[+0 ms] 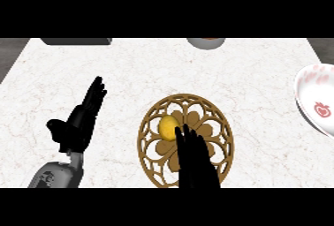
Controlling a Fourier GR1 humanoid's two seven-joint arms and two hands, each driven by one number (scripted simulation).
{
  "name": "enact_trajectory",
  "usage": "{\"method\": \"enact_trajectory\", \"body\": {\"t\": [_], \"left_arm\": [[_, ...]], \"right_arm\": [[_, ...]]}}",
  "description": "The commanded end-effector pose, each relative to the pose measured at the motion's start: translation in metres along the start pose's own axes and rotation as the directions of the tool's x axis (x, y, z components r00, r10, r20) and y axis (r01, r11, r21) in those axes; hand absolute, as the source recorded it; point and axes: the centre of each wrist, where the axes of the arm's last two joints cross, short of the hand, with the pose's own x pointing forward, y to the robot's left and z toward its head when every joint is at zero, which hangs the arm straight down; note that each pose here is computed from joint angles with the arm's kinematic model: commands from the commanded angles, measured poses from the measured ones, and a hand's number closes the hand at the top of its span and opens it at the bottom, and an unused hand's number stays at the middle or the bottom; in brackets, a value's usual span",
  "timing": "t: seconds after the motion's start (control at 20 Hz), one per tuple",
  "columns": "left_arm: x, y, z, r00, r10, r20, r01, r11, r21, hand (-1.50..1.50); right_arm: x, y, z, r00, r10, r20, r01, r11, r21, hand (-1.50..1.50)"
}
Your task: Pick the sweet potato from the placemat and place it in the bowl
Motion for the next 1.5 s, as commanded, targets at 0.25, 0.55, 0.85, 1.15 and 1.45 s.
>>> {"method": "enact_trajectory", "body": {"t": [0.25, 0.55, 0.85, 1.15, 1.45], "left_arm": [[0.004, -0.008, -0.018, 1.0, 0.007, -0.002, -0.007, 1.0, 0.005, 0.0], [-0.018, 0.002, -0.013, 1.0, 0.001, 0.009, -0.001, 1.0, 0.005, 0.0], [-0.006, 0.003, -0.012, 1.0, -0.004, 0.007, 0.004, 1.0, 0.001, 0.0], [-0.005, -0.007, 0.001, 1.0, -0.015, -0.012, 0.015, 1.0, 0.012, 0.0], [0.011, 0.005, -0.009, 1.0, 0.003, 0.019, -0.003, 1.0, -0.017, 0.0]], "right_arm": [[-0.026, 0.034, -0.009, 0.999, -0.036, -0.035, 0.035, 0.999, -0.03, -1.5], [-0.041, 0.018, -0.019, 0.986, 0.121, -0.116, -0.127, 0.991, -0.05, -1.5], [-0.045, 0.03, -0.032, 0.975, 0.178, -0.133, -0.181, 0.983, -0.01, -1.5], [-0.058, 0.043, -0.05, 0.968, 0.248, -0.034, -0.243, 0.964, 0.111, 1.5], [-0.073, 0.05, -0.031, 0.952, 0.303, 0.049, -0.307, 0.941, 0.14, 1.5]]}}
